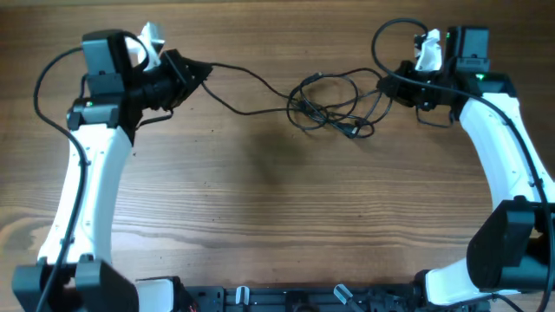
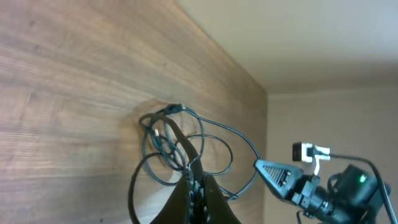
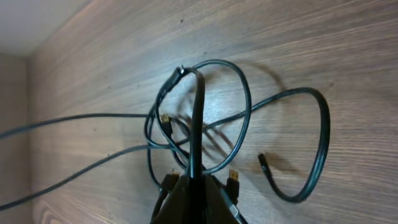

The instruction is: Untangle cables

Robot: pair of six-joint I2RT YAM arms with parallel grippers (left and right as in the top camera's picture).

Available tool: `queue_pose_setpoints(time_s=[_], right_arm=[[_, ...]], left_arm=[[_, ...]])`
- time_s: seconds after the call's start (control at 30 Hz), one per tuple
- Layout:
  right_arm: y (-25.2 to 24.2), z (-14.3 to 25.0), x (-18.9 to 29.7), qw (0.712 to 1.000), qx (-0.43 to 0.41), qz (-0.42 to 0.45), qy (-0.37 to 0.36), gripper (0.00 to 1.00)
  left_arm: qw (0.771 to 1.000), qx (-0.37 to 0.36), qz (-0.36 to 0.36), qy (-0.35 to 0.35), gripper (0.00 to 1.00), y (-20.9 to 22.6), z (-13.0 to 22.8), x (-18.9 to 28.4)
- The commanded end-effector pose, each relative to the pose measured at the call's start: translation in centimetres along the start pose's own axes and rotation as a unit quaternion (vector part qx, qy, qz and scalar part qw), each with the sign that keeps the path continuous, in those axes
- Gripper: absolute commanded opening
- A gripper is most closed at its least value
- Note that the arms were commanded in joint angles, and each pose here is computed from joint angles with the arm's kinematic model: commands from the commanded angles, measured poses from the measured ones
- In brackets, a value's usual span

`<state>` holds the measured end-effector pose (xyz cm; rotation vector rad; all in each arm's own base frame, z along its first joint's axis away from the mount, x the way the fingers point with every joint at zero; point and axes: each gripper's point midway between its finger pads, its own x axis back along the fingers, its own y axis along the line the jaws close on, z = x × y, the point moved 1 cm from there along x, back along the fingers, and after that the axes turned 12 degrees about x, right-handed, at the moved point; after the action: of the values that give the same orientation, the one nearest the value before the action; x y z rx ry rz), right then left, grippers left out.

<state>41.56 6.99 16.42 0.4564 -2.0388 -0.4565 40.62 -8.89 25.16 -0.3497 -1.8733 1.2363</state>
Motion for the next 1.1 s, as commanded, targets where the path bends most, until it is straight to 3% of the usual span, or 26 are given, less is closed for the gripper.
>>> queue_pose_setpoints(time_s=[0.0, 0.17, 0.37, 0.67, 0.8, 0.9, 1.0, 1.07], right_arm=[[0.1, 0.8, -1.3, 0.999, 0.005, 0.04, 0.015, 0.04], [-0.4, 1.4, -2.4, 0.997, -0.024, 0.075, 0.023, 0.04], [-2.1, 2.7, -4.6, 0.994, -0.045, 0.087, 0.055, 0.04], [-3.8, 4.8, -7.0, 0.989, -0.061, 0.096, 0.1, 0.04], [-5.1, 4.4, -6.9, 0.986, -0.059, 0.128, 0.09, 0.04], [-5.6, 4.6, -6.9, 0.985, -0.05, 0.138, 0.094, 0.04], [-5.5, 4.5, -6.9, 0.985, -0.049, 0.137, 0.092, 0.05], [-5.3, 4.5, -7.0, 0.986, -0.039, 0.129, 0.095, 0.14]], left_arm=[[0.989, -0.105, 0.041, -0.094, 0.04, -7.6, -0.2, 4.1], [0.973, -0.084, 0.169, -0.133, 0.04, -15.9, 0.2, 9.9], [0.948, -0.077, 0.248, -0.181, 0.04, -21.4, -0.3, 16.3], [0.941, -0.057, 0.263, -0.205, 0.04, -22.4, -1.2, 18.5], [0.91, -0.011, 0.308, -0.278, 0.04, -23.6, -4.0, 21.6], [0.888, 0.007, 0.362, -0.284, 0.04, -25.1, -4.3, 23.6], [0.89, 0.006, 0.363, -0.275, 0.04, -25.3, -4.0, 23.4], [0.9, 0.014, 0.347, -0.262, 0.04, -24.7, -3.8, 22.5]])
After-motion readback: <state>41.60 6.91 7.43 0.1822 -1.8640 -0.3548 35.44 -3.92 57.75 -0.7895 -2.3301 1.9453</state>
